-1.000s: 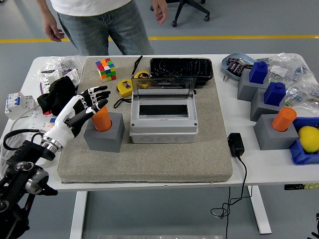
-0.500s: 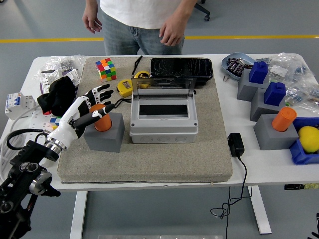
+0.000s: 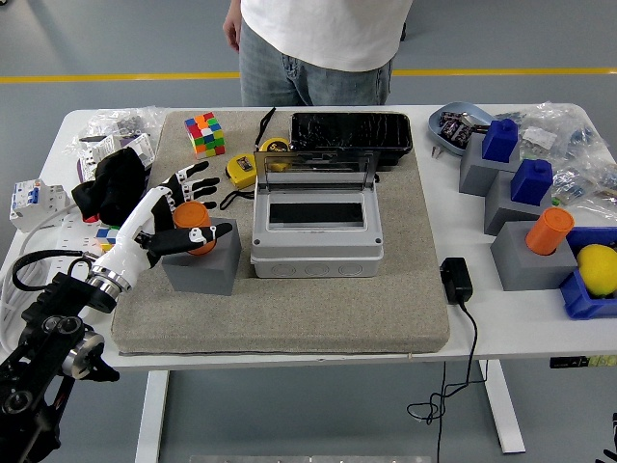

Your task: Fetch the battery,place it into the box,close the lid of the box

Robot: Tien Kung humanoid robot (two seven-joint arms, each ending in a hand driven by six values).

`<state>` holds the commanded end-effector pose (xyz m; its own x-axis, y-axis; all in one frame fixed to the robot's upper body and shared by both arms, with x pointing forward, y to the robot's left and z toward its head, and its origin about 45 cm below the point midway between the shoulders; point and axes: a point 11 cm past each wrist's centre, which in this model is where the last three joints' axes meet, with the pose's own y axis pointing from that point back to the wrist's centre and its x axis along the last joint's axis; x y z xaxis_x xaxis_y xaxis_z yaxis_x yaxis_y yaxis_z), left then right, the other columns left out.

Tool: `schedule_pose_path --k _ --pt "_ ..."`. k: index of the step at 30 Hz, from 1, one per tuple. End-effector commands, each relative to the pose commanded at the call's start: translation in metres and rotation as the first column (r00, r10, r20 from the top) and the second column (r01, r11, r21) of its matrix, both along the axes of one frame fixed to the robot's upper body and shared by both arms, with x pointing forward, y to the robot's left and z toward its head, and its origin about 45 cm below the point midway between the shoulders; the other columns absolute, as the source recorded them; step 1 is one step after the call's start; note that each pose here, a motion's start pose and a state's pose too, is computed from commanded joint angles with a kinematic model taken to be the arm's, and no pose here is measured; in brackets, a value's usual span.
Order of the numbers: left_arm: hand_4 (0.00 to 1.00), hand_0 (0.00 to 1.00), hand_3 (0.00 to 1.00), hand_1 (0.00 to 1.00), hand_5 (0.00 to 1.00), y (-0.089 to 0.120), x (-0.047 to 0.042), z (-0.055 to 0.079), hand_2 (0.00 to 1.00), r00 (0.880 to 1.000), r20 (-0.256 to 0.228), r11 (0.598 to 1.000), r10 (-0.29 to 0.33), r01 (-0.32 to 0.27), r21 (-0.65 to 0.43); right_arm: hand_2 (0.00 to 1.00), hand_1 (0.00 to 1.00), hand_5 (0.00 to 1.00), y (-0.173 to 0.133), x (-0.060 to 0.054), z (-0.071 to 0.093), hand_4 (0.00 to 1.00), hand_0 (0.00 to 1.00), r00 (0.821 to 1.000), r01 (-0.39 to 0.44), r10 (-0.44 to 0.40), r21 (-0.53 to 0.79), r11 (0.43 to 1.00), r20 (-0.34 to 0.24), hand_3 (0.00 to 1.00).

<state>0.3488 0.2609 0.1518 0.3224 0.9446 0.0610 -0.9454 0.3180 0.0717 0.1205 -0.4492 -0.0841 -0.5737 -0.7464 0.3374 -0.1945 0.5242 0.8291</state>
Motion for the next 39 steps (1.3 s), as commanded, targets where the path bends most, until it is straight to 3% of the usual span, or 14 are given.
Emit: schedule_pose_path --k 26,27,32,33,38,39 --pt "0.998 0.728 0.742 0.814 0.024 -0.003 -0.0011 -0.011 0.732 1.000 -0.019 1.000 0.018 -0.018 0.005 0.761 0.787 0.998 -0.001 0.000 0.000 0.998 0.826 1.000 0.002 -0.002 -0.001 1.000 0.004 0.804" --pt "0.998 0.662 0.648 0.743 0.029 -0.003 -0.0010 -0.011 0.647 1.000 -0.018 1.000 0.020 -0.020 0.005 0.761 0.788 0.998 -0.001 0.000 0.000 0.998 0.827 1.000 0.002 -0.002 -0.001 1.000 0.004 0.803" --pt "0.998 0.662 0.648 0.743 0.029 -0.004 -0.0003 -0.010 0.647 0.999 -0.014 1.000 0.029 -0.029 0.009 0.761 0.788 0.998 -0.001 0.000 0.000 0.998 0.827 1.000 0.002 -0.002 -0.001 1.000 0.005 0.803" --pt "0.998 0.498 0.446 0.603 0.015 -0.003 -0.0002 -0.010 0.459 0.999 -0.014 0.999 0.030 -0.030 0.011 0.761 0.788 0.998 -0.001 0.000 0.000 0.998 0.827 1.000 0.002 -0.002 -0.001 1.000 0.005 0.803" --pt "0.998 0.498 0.446 0.603 0.015 -0.004 -0.0001 -0.010 0.459 0.999 -0.013 0.999 0.033 -0.033 0.012 0.761 0.788 0.998 -0.001 0.001 0.001 0.998 0.827 1.000 0.002 -0.002 -0.002 1.000 0.006 0.803" --pt "0.998 0.374 0.358 0.529 0.002 -0.004 0.0000 -0.010 0.389 0.999 -0.011 0.999 0.035 -0.035 0.010 0.761 0.788 0.998 -0.001 0.001 0.001 0.998 0.826 1.000 0.002 -0.002 -0.001 1.000 0.006 0.802"
